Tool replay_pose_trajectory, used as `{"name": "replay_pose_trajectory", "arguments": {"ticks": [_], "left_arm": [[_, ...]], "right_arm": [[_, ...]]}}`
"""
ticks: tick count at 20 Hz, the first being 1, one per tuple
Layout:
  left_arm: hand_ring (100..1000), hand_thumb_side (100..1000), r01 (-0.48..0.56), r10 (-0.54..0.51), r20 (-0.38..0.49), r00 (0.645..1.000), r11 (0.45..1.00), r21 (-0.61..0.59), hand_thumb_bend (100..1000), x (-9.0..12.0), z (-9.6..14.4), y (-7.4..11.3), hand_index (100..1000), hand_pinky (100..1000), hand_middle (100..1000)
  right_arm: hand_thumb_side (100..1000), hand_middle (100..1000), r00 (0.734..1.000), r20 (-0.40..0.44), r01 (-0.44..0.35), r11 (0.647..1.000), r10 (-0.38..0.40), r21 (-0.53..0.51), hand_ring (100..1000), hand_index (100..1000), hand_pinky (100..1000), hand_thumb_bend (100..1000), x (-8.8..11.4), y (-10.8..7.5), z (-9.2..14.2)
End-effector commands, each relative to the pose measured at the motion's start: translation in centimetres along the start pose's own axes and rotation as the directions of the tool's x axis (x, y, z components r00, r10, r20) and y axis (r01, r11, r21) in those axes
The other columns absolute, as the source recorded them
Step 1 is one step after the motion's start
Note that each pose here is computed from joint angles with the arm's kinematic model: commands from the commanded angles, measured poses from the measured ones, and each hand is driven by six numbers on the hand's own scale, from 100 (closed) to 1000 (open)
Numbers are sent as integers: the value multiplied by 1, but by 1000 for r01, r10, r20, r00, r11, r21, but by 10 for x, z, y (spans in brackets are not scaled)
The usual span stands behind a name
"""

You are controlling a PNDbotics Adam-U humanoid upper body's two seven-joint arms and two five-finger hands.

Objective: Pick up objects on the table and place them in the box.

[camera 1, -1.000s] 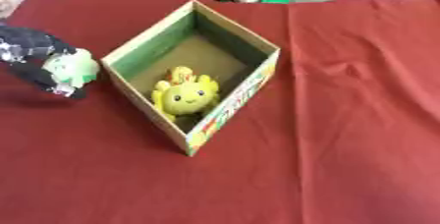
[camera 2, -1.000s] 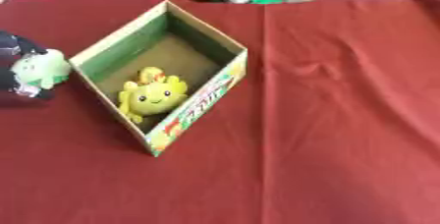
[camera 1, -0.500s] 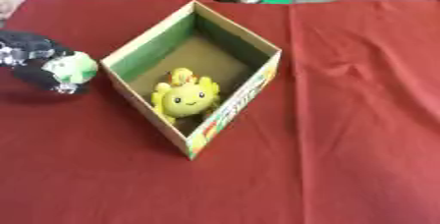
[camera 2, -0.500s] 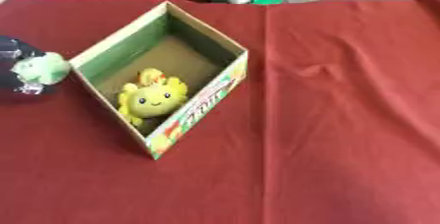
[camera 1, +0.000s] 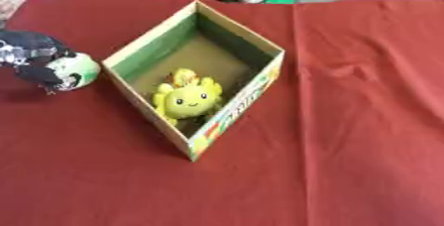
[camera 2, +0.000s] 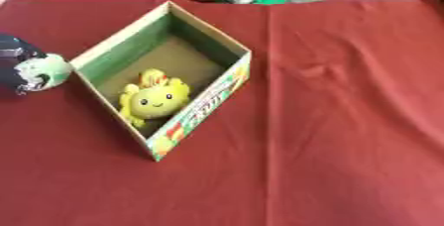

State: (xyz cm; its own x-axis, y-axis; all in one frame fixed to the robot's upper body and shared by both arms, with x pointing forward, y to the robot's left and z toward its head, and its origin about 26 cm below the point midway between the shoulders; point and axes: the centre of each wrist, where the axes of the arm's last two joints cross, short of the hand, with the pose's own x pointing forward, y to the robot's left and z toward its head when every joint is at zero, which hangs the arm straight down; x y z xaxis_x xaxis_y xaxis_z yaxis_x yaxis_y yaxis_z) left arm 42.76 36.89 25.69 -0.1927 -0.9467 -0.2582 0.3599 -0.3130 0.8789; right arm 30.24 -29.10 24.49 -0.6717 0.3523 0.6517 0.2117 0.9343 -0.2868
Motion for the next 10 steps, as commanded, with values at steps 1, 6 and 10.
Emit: {"name": "replay_pose_trajectory", "arguments": {"ticks": [1, 6, 10], "left_arm": [[804, 479, 6, -6, -18, 1000, 999, 39, 100, -7, 8, 9, 896, 707, 789], [761, 290, 39, -39, -16, 999, 998, 54, 100, -5, 7, 6, 856, 660, 745], [739, 305, 85, -83, -41, 996, 995, 60, 158, -5, 5, 2, 837, 627, 701]], "right_arm": [[802, 715, 999, 27, -18, 1000, 18, -6, 758, 854, 885, 100, 7, -4, -3], [806, 714, 1000, 26, -12, 1000, 12, -11, 758, 850, 886, 100, 7, -4, -3], [805, 712, 1000, 24, -8, 1000, 9, -18, 757, 843, 886, 100, 7, -5, -3]]}}
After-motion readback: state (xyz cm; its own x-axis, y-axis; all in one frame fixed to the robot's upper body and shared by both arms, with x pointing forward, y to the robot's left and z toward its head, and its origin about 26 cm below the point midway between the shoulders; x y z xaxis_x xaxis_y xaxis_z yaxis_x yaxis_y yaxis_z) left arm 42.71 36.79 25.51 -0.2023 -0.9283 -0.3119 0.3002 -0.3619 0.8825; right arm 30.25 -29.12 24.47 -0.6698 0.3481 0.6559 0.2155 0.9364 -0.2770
